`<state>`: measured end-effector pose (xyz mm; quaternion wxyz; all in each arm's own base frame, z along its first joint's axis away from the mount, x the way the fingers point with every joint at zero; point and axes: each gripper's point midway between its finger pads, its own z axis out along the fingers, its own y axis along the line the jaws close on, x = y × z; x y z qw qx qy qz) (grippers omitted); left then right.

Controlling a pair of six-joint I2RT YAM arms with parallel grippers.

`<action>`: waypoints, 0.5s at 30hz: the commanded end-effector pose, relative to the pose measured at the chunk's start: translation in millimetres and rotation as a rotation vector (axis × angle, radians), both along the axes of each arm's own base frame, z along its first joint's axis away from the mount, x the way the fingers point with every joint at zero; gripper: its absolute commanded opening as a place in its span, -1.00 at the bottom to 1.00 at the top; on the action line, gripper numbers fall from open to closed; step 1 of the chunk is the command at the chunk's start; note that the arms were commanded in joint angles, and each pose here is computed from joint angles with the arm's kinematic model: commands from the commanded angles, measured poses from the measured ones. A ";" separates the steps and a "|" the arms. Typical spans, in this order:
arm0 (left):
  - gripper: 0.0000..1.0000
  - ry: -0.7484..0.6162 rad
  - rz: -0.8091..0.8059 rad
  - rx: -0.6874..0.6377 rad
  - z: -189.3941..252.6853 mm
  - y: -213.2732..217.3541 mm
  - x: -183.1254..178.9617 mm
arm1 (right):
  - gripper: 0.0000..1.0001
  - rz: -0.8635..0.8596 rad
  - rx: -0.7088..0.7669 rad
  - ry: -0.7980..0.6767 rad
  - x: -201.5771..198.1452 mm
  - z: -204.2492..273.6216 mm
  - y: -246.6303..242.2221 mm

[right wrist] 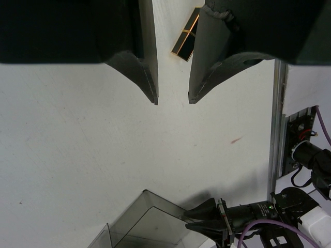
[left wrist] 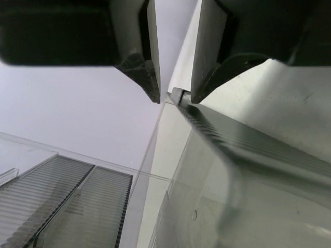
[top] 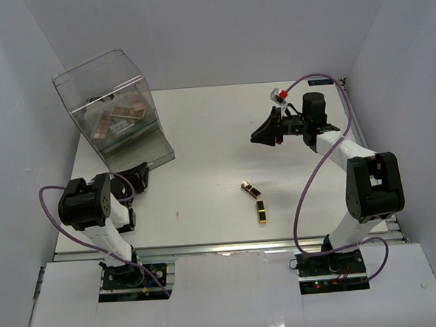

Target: Organize the makeup

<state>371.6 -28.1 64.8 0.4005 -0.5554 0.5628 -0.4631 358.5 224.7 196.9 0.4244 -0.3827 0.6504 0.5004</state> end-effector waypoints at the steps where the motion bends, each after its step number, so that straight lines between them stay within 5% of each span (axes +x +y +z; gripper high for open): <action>1: 0.46 -0.065 -0.047 0.016 13.3 -8.4 -0.1 | -0.20 -0.017 -0.037 0.002 10.4 0.2 -2.4; 5: 0.96 -0.095 -0.086 0.026 21.4 -14.7 -1.9 | -0.01 -0.051 -0.163 0.037 17.4 -15.9 1.7; 9: 0.96 -0.119 -0.125 0.026 28.6 -22.8 -18.3 | 0.12 -0.055 -0.375 0.000 4.5 -36.7 13.0; 15: 0.96 -0.129 -0.224 0.126 31.5 -37.9 -51.3 | 0.57 -0.069 -0.729 -0.068 -49.4 -96.6 34.1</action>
